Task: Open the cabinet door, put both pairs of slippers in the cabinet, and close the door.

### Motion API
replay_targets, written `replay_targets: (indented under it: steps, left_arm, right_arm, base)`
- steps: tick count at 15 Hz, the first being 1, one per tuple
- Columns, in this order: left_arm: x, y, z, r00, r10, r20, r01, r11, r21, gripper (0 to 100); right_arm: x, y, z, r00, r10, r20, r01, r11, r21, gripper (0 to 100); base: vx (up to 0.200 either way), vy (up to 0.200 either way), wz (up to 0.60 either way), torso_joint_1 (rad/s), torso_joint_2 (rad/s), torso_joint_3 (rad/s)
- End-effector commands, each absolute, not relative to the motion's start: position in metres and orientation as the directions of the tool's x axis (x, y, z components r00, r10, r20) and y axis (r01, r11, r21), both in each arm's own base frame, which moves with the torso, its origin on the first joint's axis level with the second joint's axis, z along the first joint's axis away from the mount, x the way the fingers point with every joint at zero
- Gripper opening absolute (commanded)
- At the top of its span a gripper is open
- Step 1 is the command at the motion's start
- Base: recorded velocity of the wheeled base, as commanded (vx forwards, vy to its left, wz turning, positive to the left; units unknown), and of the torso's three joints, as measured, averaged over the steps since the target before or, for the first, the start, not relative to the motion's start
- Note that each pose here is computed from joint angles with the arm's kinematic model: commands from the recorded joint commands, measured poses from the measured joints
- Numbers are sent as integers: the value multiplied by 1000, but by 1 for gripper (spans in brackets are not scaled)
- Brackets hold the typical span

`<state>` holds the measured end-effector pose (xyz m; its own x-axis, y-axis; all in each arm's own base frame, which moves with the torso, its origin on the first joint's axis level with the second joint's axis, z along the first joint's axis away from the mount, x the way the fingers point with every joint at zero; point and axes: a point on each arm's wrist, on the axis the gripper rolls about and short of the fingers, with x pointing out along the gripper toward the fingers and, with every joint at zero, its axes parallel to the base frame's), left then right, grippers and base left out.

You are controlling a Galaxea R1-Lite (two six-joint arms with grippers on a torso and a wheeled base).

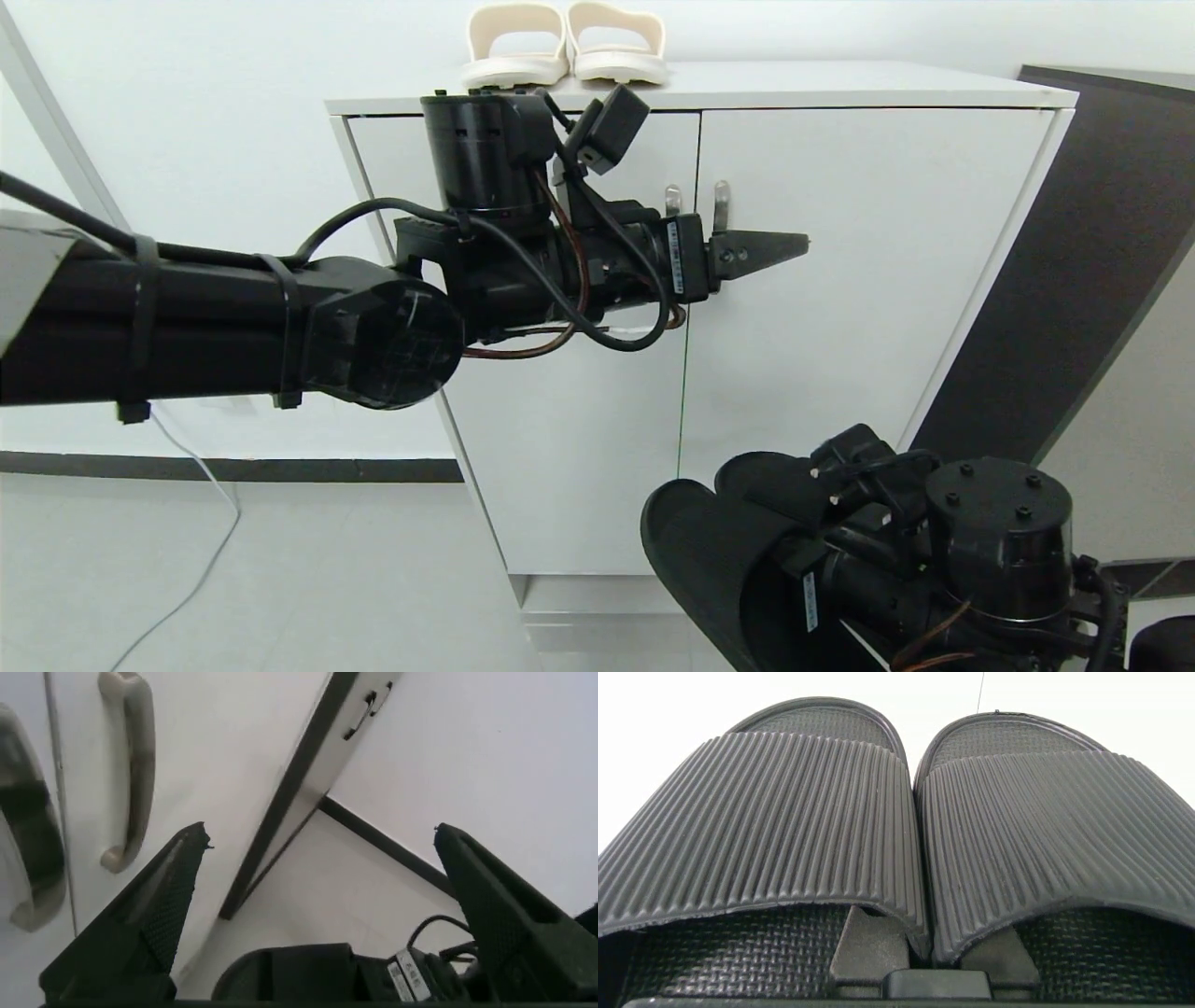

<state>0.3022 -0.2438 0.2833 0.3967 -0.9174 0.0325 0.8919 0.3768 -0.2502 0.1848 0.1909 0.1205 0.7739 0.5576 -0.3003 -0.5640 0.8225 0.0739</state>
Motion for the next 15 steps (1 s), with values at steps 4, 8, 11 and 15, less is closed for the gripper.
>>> replay_targets:
  steps: [4,8,11,15]
  left_arm:
    - [308,-243,288,455,-889,54,870,431,-241,100]
    - [327,-253,282,497,-866,59,850,472,-234,100]
    - [340,-259,275,515,-855,55,839,490,-237,100]
    - [343,-262,271,514,-856,48,838,490,-239,0]
  right_arm:
    - [184,191,121,774,558,-300,-564,822,74,0]
    - [184,190,120,775,556,-301,-563,823,74,0]
    - [184,191,120,774,556,-303,-563,823,73,0]
    - [185,190,120,775,555,-303,-561,824,75,0]
  base:
    - [0,0,0,0,0,0]
    - [0,0,0,0,0,0]
    - [0,0,0,0,0,0]
    - [0,0,0,0,0,0]
